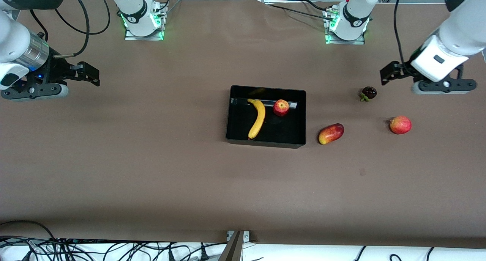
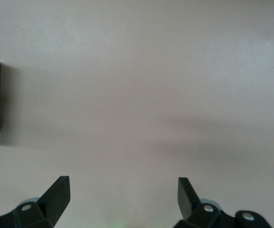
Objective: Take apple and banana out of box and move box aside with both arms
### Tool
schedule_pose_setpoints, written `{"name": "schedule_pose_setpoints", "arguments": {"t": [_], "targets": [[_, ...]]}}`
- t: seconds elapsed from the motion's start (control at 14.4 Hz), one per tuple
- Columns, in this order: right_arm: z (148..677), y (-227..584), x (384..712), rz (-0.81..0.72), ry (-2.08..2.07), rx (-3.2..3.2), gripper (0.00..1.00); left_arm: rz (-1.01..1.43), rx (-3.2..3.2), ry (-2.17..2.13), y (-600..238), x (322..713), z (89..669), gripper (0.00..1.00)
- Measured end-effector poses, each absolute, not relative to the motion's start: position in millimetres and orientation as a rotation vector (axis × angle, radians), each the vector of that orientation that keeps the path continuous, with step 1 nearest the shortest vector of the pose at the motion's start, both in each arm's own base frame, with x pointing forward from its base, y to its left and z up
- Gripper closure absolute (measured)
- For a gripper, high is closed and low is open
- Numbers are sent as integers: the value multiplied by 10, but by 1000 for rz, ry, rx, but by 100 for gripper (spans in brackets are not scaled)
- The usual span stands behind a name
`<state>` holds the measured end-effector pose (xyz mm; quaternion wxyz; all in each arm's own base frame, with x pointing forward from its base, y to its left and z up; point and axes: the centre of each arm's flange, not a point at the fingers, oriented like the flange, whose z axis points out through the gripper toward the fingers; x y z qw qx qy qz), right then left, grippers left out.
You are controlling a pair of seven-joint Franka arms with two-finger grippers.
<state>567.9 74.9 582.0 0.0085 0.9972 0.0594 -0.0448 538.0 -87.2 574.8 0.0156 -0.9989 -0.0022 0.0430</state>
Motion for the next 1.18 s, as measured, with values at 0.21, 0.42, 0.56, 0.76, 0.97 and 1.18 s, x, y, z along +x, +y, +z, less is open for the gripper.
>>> {"name": "schedule_pose_setpoints", "arguments": {"t": [0.21, 0.42, 0.56, 0.76, 0.97, 1.18], "targets": [[5820, 750, 5679, -140, 186, 3116, 0, 225, -3088, 57, -1088, 5289, 5551, 0], [5821, 764, 5677, -140, 190, 3116, 0, 296, -3081, 118, -1309, 5321, 5100, 0], [5823, 783, 5674, -139, 195, 3116, 0, 262, -3095, 199, -1745, 5372, 4834, 0], [5838, 792, 5673, -134, 198, 3116, 0, 237, -3107, 71, -2554, 5290, 4428, 0], [5850, 793, 5674, -130, 198, 3116, 0, 211, -3122, -122, -3104, 5225, 4013, 0], [5851, 794, 5674, -130, 198, 3116, 0, 269, -3114, -197, -3342, 5222, 3436, 0]]}}
